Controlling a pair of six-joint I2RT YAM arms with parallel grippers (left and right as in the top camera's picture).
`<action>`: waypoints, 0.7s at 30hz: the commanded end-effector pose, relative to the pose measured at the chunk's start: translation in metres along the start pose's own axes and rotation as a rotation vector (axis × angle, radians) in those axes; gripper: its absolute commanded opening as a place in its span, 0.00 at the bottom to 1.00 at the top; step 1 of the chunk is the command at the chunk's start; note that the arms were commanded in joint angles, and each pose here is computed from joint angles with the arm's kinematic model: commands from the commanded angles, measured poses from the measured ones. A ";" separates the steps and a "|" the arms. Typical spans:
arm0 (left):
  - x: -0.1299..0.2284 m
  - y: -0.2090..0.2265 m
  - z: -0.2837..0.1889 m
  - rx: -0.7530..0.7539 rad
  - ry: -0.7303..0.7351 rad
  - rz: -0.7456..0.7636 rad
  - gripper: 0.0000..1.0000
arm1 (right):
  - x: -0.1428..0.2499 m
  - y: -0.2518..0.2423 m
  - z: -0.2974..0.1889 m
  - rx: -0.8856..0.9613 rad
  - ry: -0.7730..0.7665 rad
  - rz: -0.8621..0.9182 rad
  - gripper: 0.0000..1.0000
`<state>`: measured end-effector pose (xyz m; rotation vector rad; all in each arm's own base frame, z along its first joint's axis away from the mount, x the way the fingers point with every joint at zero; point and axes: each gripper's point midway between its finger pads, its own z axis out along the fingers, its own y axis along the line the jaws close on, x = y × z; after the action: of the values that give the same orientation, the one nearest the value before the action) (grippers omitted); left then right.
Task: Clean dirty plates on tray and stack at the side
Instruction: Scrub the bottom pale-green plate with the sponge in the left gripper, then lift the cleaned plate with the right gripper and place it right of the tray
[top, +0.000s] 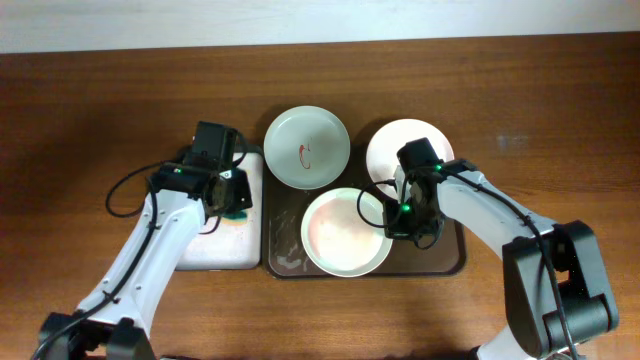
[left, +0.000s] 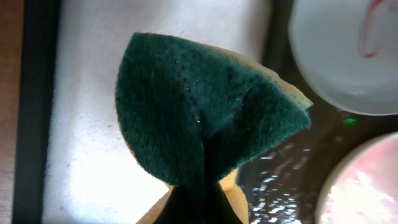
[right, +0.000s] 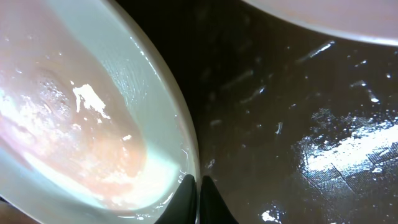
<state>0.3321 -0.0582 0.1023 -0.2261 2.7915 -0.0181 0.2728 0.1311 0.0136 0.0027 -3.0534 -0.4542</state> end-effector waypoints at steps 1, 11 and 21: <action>0.022 0.024 0.031 -0.054 0.085 -0.008 0.00 | -0.019 0.013 -0.040 0.019 -0.129 -0.088 0.04; 0.032 0.024 0.082 -0.073 0.149 0.037 0.00 | -0.046 0.048 -0.138 0.642 -0.684 -0.367 0.04; 0.030 0.023 0.083 -0.071 0.143 0.036 0.00 | -0.038 0.114 -0.195 0.761 -0.963 -0.455 0.04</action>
<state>0.3287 -0.0421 0.0175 -0.2130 2.9316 0.0584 0.3200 0.1900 0.2074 0.7870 -3.8225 0.9192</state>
